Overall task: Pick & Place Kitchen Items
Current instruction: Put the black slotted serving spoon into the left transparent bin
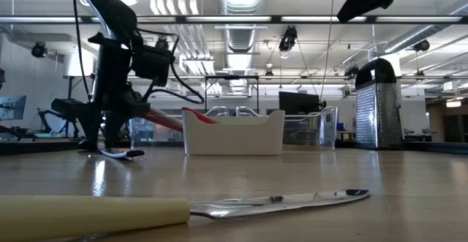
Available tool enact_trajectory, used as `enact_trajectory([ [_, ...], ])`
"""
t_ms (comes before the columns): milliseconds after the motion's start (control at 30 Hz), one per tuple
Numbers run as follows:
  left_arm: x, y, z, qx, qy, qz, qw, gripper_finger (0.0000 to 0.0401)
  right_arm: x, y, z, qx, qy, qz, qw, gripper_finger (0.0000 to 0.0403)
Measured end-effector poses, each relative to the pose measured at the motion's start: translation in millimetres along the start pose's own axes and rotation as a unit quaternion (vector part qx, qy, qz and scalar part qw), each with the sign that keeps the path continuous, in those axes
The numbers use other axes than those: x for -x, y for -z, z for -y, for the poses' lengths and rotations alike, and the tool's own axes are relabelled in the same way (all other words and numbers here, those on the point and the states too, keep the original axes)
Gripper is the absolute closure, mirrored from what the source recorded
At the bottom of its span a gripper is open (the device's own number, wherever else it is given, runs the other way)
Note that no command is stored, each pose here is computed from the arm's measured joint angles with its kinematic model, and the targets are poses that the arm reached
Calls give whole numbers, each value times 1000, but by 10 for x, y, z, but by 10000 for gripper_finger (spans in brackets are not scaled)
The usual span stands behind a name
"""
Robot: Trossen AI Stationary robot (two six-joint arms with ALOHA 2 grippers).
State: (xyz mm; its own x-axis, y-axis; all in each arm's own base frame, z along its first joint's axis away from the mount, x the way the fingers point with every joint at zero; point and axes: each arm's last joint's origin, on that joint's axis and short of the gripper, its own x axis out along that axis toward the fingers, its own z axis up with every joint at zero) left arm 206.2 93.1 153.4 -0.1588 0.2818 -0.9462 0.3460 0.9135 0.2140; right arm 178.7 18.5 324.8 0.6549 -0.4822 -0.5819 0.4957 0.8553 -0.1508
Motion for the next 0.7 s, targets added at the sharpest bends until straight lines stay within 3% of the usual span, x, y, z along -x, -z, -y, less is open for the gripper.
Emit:
enact_trajectory([
  [367, -222, -99, 10, -35, 35, -41, 998, 228, -1, 1, 0, 2, 0, 0, 1000, 280],
  [467, -223, -110, 1, -36, 38, -43, 998, 254, 0, 4, 2, 3, 1, -2, 1000, 280],
  [600, -176, -114, -23, -24, 36, -41, 998, 322, 0, 6, 3, 9, 1, -2, 1000, 280],
  [700, -140, -111, -38, -10, 36, -40, 999, 333, 0, 5, 3, 13, 1, -2, 1000, 280],
])
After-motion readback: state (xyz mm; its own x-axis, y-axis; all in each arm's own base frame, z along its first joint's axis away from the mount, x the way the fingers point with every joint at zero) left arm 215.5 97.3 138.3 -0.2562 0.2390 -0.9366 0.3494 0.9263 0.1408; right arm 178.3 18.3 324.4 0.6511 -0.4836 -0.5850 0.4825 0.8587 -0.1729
